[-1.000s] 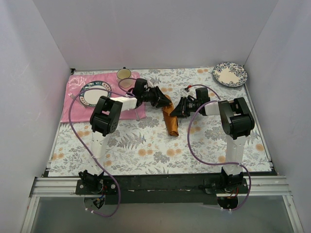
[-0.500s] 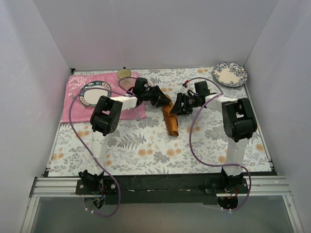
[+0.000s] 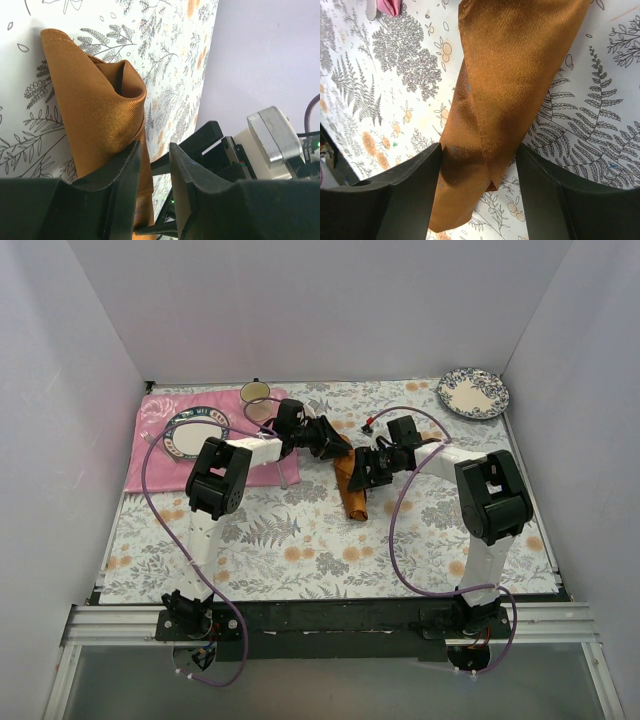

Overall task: Fold the napkin, place the utensils inside, and roll it up
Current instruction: Roll the napkin with the utensil

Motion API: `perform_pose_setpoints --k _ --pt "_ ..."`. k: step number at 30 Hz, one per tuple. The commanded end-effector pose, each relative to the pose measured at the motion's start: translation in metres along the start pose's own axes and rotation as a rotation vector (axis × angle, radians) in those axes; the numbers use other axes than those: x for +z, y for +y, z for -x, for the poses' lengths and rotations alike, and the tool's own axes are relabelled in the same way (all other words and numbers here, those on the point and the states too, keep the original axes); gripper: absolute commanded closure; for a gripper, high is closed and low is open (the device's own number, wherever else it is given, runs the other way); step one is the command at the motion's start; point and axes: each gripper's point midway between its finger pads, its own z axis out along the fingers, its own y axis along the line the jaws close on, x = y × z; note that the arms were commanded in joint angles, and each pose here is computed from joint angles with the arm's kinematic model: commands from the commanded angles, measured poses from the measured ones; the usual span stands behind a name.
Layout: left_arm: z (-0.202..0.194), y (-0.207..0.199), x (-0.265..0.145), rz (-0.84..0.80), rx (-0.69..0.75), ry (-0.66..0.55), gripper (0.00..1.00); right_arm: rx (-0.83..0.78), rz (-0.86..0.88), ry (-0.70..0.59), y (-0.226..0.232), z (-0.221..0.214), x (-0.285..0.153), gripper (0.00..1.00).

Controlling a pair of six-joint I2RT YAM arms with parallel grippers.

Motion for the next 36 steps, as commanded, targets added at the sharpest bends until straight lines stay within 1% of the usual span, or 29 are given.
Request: perform_pose_setpoints --k 1,8,11,13,14,16,17,22,23,24,25,27,28,31,36 --pt "0.006 0.005 0.003 0.005 0.009 -0.004 0.72 -0.003 -0.116 0.086 -0.018 -0.034 -0.002 0.34" --pt "0.006 0.007 0.003 0.007 0.005 -0.001 0.72 -0.036 -0.169 0.102 -0.02 -0.042 -0.005 0.38" --pt "0.006 0.007 0.002 0.007 0.006 0.001 0.72 -0.068 -0.178 0.066 -0.01 -0.028 -0.018 0.35" --pt "0.007 0.006 0.002 0.007 0.007 0.0 0.72 -0.081 -0.201 0.039 -0.004 -0.016 -0.029 0.3" --pt "0.007 0.006 0.002 0.006 0.01 -0.001 0.72 -0.097 -0.216 0.01 0.0 -0.007 -0.038 0.29" --pt "0.008 0.006 0.001 0.005 0.009 -0.001 0.72 -0.101 -0.218 0.001 0.007 -0.002 -0.046 0.28" --pt "0.009 0.005 0.0 0.004 0.007 -0.003 0.72 -0.113 -0.212 -0.023 0.014 0.007 -0.053 0.28" --pt "0.009 0.004 -0.001 0.005 0.01 -0.004 0.73 -0.111 -0.157 -0.055 0.035 0.013 -0.061 0.28" --pt "0.009 0.004 -0.001 0.004 0.009 -0.003 0.73 -0.112 -0.132 -0.057 0.038 0.011 -0.06 0.3" --pt "0.009 0.004 -0.001 0.003 0.01 -0.002 0.73 -0.113 -0.101 -0.055 0.042 0.009 -0.057 0.35" --pt "0.009 0.005 0.0 0.006 0.008 -0.002 0.73 -0.11 -0.038 -0.042 0.052 0.005 -0.053 0.37" --pt "0.009 0.006 -0.001 0.005 0.006 -0.002 0.73 -0.091 0.012 -0.029 0.054 -0.005 -0.043 0.43" --pt "0.011 0.007 -0.002 0.007 0.006 -0.006 0.73 -0.081 0.042 -0.022 0.055 -0.009 -0.04 0.43" --pt "0.011 0.008 -0.002 0.009 0.003 -0.004 0.73 -0.071 0.094 -0.021 0.058 -0.02 -0.031 0.48" --pt "0.012 0.009 -0.003 0.008 0.003 -0.005 0.73 -0.029 0.098 0.014 0.048 -0.047 -0.023 0.58"
